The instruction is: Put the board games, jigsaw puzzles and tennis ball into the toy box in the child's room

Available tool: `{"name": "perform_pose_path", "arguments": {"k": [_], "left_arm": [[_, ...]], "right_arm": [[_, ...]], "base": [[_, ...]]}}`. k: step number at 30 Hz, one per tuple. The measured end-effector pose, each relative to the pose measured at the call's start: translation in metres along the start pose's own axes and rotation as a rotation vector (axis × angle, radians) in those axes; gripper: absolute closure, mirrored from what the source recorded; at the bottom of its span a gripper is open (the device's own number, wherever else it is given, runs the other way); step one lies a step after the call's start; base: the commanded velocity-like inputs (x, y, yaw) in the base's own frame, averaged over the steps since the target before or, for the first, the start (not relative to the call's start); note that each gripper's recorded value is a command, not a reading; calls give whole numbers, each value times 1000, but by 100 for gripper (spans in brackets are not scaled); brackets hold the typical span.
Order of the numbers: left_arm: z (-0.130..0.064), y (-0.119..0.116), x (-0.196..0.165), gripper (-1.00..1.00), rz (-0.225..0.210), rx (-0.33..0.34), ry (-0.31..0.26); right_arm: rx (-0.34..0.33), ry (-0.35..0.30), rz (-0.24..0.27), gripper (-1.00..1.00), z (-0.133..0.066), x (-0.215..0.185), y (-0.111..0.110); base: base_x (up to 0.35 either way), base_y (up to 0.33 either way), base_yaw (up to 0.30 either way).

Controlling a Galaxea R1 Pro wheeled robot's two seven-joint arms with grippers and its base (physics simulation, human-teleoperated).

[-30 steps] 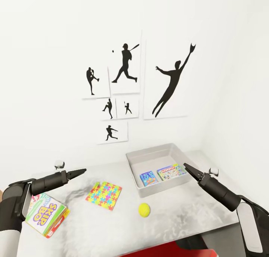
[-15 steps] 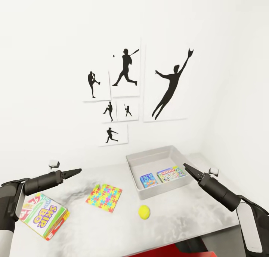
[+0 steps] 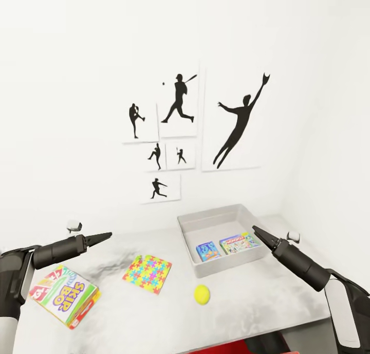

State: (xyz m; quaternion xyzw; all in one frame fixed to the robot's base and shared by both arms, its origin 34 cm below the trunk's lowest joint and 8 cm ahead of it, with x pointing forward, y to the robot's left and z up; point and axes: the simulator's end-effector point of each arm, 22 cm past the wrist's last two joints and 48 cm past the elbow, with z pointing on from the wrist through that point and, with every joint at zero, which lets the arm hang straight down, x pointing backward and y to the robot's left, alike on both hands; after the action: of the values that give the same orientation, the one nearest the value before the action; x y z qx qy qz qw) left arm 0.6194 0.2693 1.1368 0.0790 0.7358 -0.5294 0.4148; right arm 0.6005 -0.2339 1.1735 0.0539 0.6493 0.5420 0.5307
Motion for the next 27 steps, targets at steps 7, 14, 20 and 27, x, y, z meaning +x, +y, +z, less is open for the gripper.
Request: {"name": "perform_pose_path", "arguments": {"k": [7,14,20,27], "left_arm": [[-1,-5,-3,-100,8,4,-4],[-2,-9,-5,-100,16,7,-8],[-3,-9,-6,-100,17,7,-9],[-3,-10,-6,-100,17,7,-9]], "right_arm": [[-6,-4,-5,-100,-1,-2,4],[-11,-8,-10,-100,-2,-4,8],[-8,-9,-11,-100,-1,-4,7],[-7,-9,-11,-100,-1,-4,7]], "base": [[-136,63,125],[-34,19,106],[-21,17,19],[-37,57,2]]}}
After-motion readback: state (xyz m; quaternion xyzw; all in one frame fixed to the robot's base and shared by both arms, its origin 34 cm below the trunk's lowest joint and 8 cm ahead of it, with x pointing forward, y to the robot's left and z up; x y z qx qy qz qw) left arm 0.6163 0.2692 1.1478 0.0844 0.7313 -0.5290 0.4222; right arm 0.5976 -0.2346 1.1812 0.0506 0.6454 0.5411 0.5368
